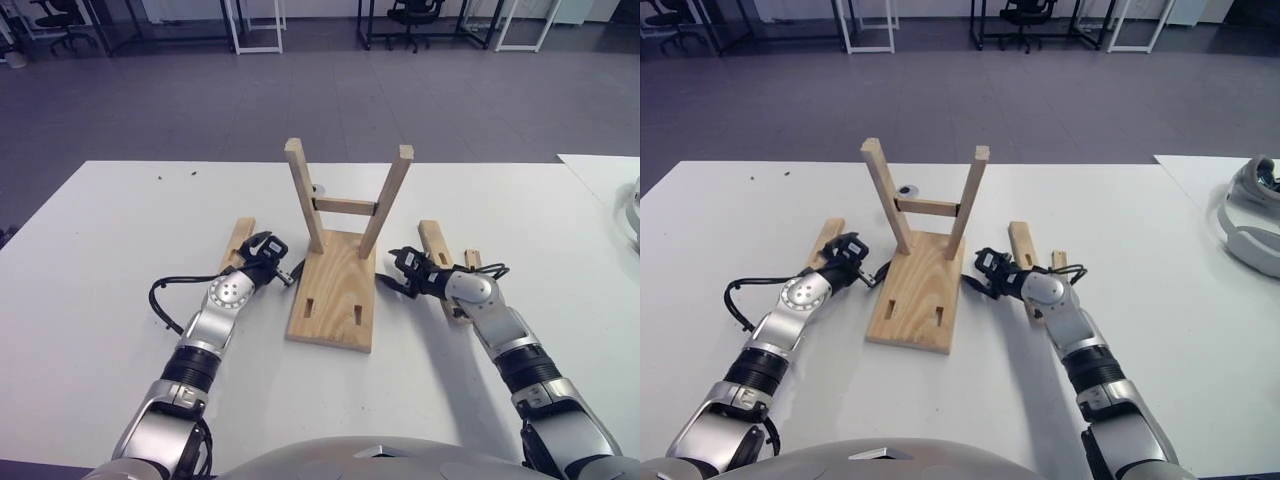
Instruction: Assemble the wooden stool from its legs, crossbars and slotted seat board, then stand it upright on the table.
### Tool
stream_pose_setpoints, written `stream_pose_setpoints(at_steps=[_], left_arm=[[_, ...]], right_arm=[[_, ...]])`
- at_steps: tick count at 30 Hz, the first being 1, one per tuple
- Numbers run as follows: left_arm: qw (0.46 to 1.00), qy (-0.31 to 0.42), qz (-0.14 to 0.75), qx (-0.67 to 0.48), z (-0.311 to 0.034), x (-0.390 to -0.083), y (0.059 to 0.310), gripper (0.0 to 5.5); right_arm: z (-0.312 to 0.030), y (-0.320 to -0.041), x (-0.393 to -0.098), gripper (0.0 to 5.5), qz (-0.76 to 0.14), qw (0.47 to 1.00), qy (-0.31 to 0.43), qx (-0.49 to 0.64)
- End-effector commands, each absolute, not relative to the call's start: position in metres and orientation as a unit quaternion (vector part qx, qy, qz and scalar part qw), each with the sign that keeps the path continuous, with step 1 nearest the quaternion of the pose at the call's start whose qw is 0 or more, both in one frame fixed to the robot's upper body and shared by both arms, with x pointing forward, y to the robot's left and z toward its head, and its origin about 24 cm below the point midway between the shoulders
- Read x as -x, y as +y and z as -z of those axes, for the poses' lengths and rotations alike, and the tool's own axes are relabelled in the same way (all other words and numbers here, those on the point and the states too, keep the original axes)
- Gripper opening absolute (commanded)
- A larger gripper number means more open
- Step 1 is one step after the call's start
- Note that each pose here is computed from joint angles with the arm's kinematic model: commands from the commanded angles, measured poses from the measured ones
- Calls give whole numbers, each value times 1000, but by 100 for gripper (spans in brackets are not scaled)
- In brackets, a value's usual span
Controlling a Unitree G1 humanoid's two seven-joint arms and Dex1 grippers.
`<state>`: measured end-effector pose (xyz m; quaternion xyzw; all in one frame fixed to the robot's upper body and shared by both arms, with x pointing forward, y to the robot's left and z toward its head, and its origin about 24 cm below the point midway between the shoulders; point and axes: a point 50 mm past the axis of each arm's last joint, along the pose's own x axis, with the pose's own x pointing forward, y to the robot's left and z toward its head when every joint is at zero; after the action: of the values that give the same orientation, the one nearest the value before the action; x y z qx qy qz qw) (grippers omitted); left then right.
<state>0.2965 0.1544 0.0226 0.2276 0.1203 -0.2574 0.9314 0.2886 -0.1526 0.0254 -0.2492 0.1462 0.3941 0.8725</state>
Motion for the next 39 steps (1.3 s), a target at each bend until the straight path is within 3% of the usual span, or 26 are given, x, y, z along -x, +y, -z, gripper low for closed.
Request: stream_pose_setpoints(at_steps=[1, 6, 9, 11, 13, 15, 17, 25, 30, 34, 36, 38, 39], left_arm=[[911, 156, 310, -225, -5, -282, 134, 540], [917, 157, 295, -217, -9, -279, 134, 540], [922, 145, 273, -234, -23, -278, 145, 540], [929, 133, 239, -249, -40, -274, 166, 540], [940, 117, 217, -237, -58, -262, 182, 540], [958, 94, 214, -165, -72, -250, 183, 540], [966, 85, 210, -121, -74, -243, 184, 540], [964, 92, 228, -104, -70, -237, 171, 540], [962, 95, 234, -103, -73, -234, 167, 540], [963, 63, 261, -36, -94, -234, 152, 540], [955, 36, 293, 40, -110, -233, 135, 540], [930, -4, 324, 176, -134, -236, 113, 540], [905, -24, 341, 251, -150, -239, 104, 540]], right_arm=[[-16, -134, -284, 308, -400, 870, 170, 233], [-12, -136, -291, 308, -346, 897, 178, 209], [-26, -145, -305, 308, -264, 938, 127, 185], [-50, -172, -309, 308, -185, 971, 76, 130], [-64, -217, -304, 308, -83, 993, 57, 64], [-56, -250, -290, 308, -29, 994, 91, 54], [-43, -262, -280, 308, -17, 989, 140, 44], [-7, -255, -251, 308, 15, 964, 265, -25], [1, -242, -235, 208, 22, 952, 303, -19], [2, -244, -236, 134, 15, 949, 315, -3], [-9, -248, -246, 132, 19, 959, 283, 18], [-57, -252, -270, 132, 26, 990, 133, 28], [-89, -240, -277, 132, -18, 998, 49, 31]])
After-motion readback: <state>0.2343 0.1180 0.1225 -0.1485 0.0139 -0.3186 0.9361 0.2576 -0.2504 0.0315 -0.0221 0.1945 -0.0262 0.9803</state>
